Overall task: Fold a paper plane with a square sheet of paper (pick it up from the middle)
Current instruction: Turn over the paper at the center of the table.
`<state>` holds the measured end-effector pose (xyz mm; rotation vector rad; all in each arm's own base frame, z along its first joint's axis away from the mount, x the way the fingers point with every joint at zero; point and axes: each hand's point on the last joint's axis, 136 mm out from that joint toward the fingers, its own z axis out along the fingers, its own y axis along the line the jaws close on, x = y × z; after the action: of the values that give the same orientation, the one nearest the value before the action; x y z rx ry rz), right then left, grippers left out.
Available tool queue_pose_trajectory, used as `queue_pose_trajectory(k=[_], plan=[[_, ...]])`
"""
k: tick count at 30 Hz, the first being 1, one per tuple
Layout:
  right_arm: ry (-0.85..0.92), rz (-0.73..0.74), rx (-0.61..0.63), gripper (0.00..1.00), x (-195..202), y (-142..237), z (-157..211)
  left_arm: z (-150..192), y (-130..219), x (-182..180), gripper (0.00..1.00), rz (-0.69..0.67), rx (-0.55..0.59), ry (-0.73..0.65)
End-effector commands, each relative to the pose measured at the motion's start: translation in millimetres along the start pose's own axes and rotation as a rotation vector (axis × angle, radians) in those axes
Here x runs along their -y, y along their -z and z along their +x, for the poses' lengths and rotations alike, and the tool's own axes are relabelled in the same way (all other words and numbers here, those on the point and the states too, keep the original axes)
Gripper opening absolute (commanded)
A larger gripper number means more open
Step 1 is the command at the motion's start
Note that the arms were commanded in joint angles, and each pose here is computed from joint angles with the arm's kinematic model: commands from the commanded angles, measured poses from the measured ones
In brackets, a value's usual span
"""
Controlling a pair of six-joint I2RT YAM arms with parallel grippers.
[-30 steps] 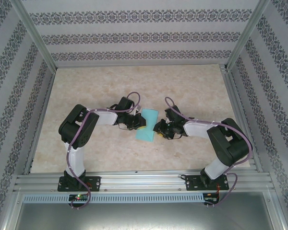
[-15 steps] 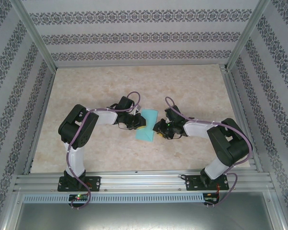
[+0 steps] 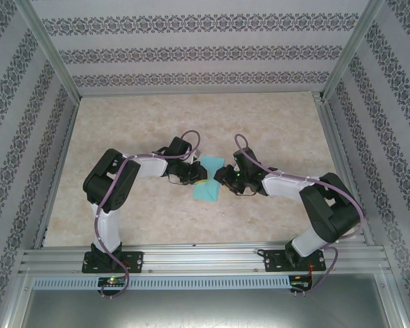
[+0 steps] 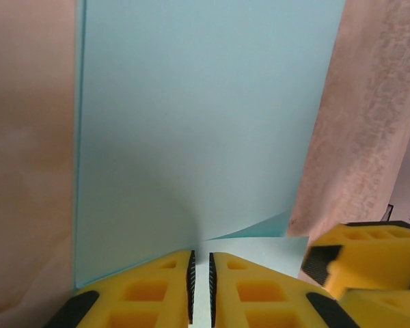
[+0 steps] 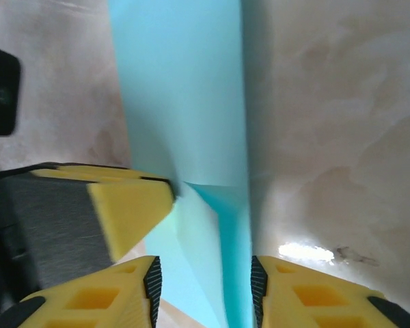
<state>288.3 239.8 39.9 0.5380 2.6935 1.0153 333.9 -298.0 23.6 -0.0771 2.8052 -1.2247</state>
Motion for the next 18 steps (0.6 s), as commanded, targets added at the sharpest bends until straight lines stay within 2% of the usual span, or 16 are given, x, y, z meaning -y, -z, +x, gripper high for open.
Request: queue_pose_trajectory(k=[1, 5, 9, 16, 18], plan=[[-0.013, -0.002, -0.042, 0.43, 1, -10, 7, -6, 7, 6, 0.18, -0.006, 0.016, -0.016], [-0.004, -0.030, -0.058, 0.43, -2, -17, 9, -5, 8, 6, 0.18, -0.010, 0.013, -0.017], [0.020, -0.108, -0.072, 0.35, -17, -21, 10, -6, 7, 6, 0.18, -0.006, 0.013, -0.014], [0.061, -0.084, -0.055, 0.32, -15, -19, 8, -7, 8, 9, 0.18, 0.002, 0.020, -0.012], [0.083, -0.068, -0.062, 0.26, -13, -20, 8, -8, 11, 12, 0.18, 0.008, 0.028, -0.011]])
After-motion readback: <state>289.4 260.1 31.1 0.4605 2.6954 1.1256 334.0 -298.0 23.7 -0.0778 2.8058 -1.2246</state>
